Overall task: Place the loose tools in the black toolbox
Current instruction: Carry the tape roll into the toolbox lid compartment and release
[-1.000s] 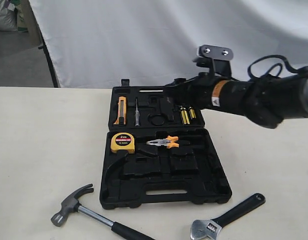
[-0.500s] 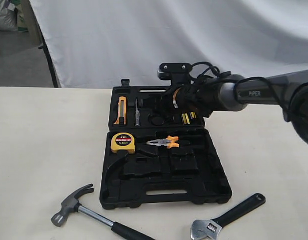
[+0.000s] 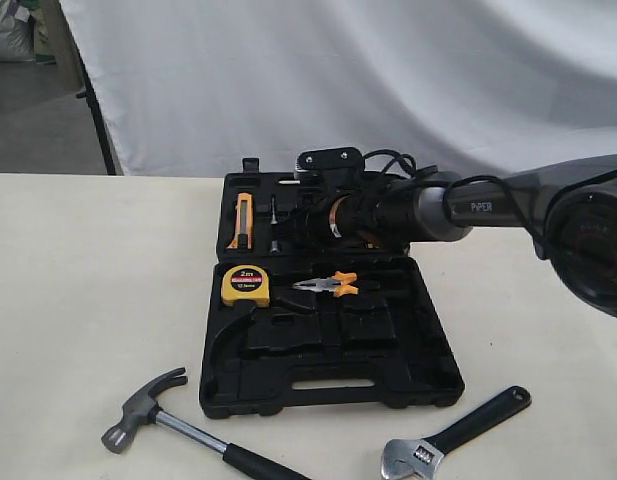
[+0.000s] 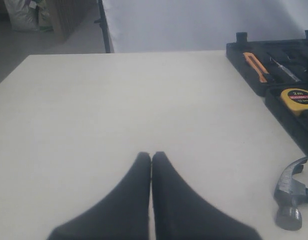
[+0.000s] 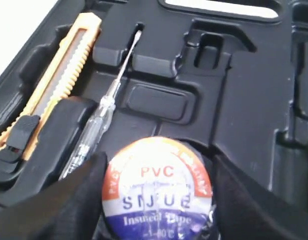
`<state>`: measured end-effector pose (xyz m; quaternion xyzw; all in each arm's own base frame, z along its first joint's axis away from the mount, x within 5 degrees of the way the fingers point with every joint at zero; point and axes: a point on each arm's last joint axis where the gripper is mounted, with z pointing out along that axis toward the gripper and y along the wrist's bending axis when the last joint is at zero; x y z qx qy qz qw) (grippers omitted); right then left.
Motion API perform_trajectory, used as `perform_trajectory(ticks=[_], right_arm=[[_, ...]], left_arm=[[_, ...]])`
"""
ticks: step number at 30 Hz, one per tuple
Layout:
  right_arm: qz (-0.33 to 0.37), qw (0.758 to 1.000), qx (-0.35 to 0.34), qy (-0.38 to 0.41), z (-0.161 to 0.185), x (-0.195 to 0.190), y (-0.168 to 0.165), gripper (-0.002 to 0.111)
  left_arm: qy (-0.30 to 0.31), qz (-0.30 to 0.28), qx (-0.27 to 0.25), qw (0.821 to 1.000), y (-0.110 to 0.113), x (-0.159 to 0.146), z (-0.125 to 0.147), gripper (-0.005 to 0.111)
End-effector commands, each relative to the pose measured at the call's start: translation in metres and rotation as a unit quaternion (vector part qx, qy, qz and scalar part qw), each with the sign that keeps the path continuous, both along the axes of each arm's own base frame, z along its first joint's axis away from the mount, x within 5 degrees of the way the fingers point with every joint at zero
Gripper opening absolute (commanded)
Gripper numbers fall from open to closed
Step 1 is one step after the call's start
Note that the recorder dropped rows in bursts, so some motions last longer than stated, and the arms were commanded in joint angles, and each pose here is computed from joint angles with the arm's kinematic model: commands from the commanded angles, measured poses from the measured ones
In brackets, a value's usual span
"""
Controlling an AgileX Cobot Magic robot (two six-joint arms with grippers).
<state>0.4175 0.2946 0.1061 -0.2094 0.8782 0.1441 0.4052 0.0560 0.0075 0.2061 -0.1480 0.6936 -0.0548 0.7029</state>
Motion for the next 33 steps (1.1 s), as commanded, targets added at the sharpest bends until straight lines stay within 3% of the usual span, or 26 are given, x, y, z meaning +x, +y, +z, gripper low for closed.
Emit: perform_trajectory(ticks=[1,6,13,25,28,33], right_arm=[[0.021,1.000,0.007,-0.009,-0.007,0.001,0.004,0.000],[-0.033,0.999,-0.036,0.008,-0.007,0.013,-0.001,0.000],[-0.042,0.998,-0.035,0.014,-0.007,0.013,-0.001,0.000],[-0.060,0.998,-0.010,0.021,-0.002,0.013,0.000,0.068],[-0.062,0.998,-0.005,0.012,0.010,0.013,-0.001,0.076],[-0.074,0.997,-0.003,-0.009,0.045,0.013,-0.006,0.078]], left_arm=[[-0.006,0.013,0.001,1.000,0.001,-0.001,0.002,0.001],[-0.006,0.013,0.001,1.000,0.001,-0.001,0.002,0.001],[-0.006,0.013,0.001,1.000,0.001,-0.001,0.002,0.001],[-0.006,0.013,0.001,1.000,0.001,-0.001,0.002,0.001],[-0.006,0.013,0.001,1.000,0.001,-0.001,0.002,0.001],[-0.006,0.013,0.001,1.000,0.001,-0.001,0.002,0.001]])
